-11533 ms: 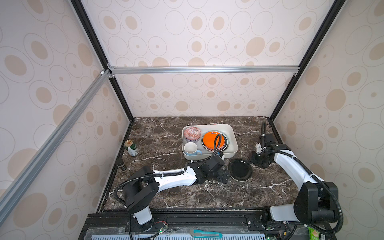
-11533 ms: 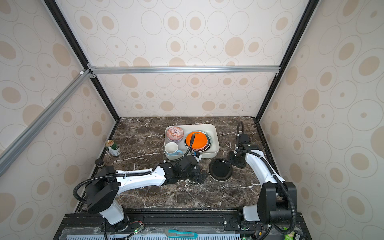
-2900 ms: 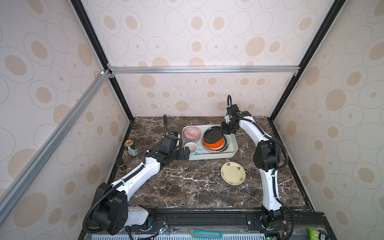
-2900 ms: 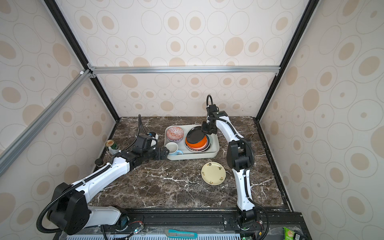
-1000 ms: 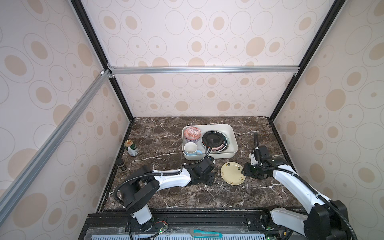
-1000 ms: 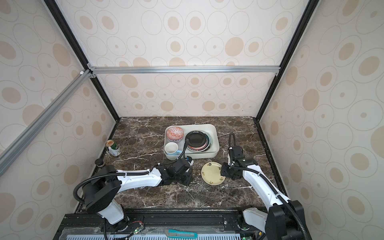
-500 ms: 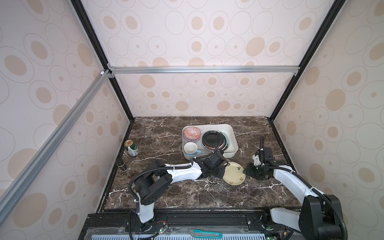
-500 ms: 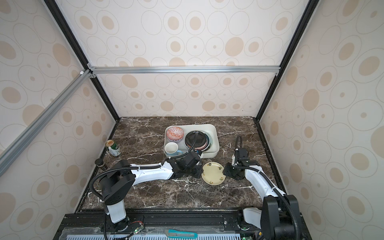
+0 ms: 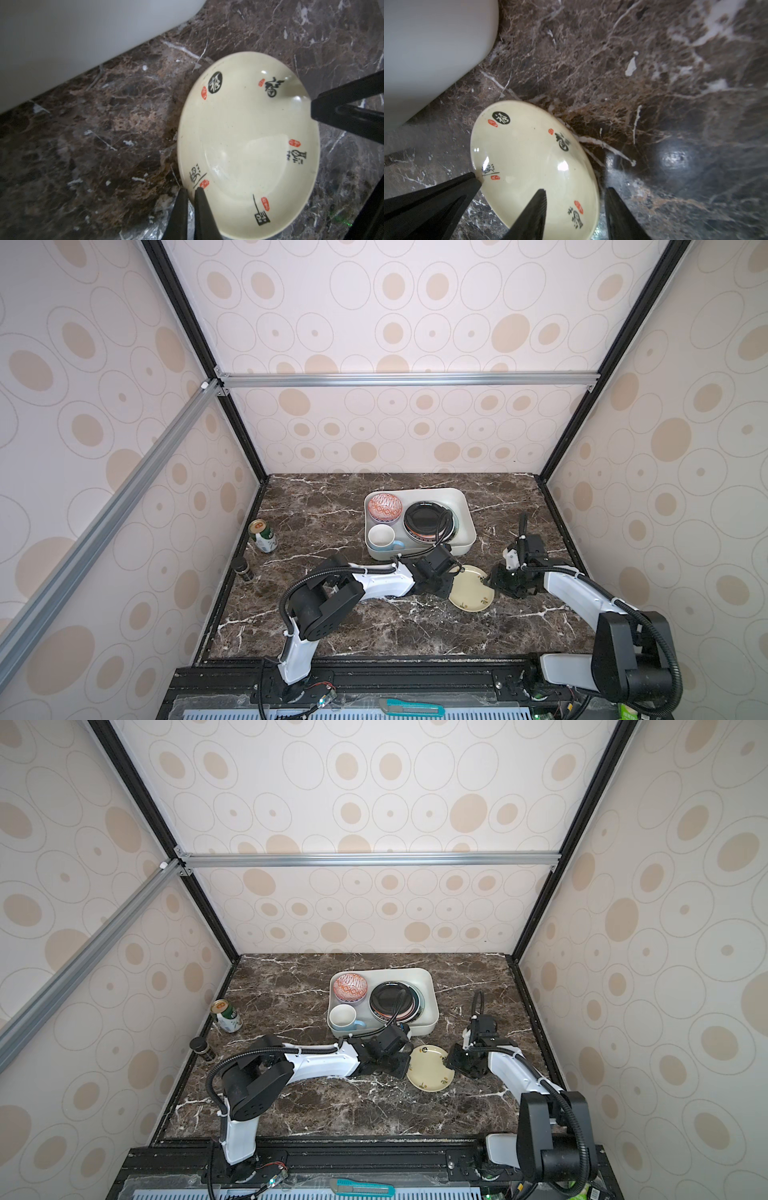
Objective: Place the mixed dishes into the plastic bin
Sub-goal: 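Hold the cream plate with the left gripper and close the right gripper on its rim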
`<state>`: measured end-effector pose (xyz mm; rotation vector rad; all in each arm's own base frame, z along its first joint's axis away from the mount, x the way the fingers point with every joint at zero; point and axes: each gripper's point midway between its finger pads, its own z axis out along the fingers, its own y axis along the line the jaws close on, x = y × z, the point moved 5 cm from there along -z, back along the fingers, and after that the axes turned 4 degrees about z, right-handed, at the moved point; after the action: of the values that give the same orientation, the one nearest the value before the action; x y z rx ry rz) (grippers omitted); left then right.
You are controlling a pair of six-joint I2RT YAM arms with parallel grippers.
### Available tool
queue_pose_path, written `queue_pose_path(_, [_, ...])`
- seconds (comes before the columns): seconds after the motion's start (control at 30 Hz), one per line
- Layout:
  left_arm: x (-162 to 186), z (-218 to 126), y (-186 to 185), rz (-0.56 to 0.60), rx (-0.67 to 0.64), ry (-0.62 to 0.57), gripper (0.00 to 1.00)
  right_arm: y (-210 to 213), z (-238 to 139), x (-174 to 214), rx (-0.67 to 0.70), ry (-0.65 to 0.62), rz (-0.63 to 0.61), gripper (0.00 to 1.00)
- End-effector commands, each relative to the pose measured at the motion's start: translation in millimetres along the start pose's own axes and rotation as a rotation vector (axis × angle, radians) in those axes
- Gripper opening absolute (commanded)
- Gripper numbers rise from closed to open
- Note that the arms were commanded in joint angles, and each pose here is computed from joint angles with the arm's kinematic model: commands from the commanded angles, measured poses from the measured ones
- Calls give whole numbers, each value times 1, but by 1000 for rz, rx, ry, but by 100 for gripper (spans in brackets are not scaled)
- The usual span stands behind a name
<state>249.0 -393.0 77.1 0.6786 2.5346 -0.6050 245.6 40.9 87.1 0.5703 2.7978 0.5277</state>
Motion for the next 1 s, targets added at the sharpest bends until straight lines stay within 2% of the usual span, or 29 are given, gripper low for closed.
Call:
queue_pose_path(0.0, [3, 10, -4, 29, 4, 32, 9, -1, 5, 1, -8, 16, -3, 48])
queue_pose_path(0.27, [8, 21, -2, 37, 9, 59, 5, -1, 10, -1, -12, 34, 0, 45])
queue_pose_path(0.37, [9, 23, -2, 37, 15, 61, 5, 2, 14, 0, -44, 53, 6, 27])
queue_pose_path(0.43, [9, 24, -1, 36, 19, 61, 5, 2, 15, 1, -49, 62, 8, 18])
queue_pose_path(0.53, [10, 24, -1, 32, 23, 59, 5, 3, 13, 2, -54, 65, 6, 8])
queue_pose_path(0.63, [9, 20, -1, 31, 22, 53, 7, 4, 7, 3, -47, 59, 3, 4])
queue_pose_path(0.7, [6, 12, -2, 32, 20, 37, 15, 5, 2, 4, -43, 54, -3, 3])
queue_pose_path(0.83, [-4, -16, -3, 35, 9, -16, 47, 9, -15, 4, -44, 30, -15, 2])
queue_pose_path(0.97, [-12, -49, -1, 32, -11, -80, 67, 11, -31, 7, -45, 3, -26, 3])
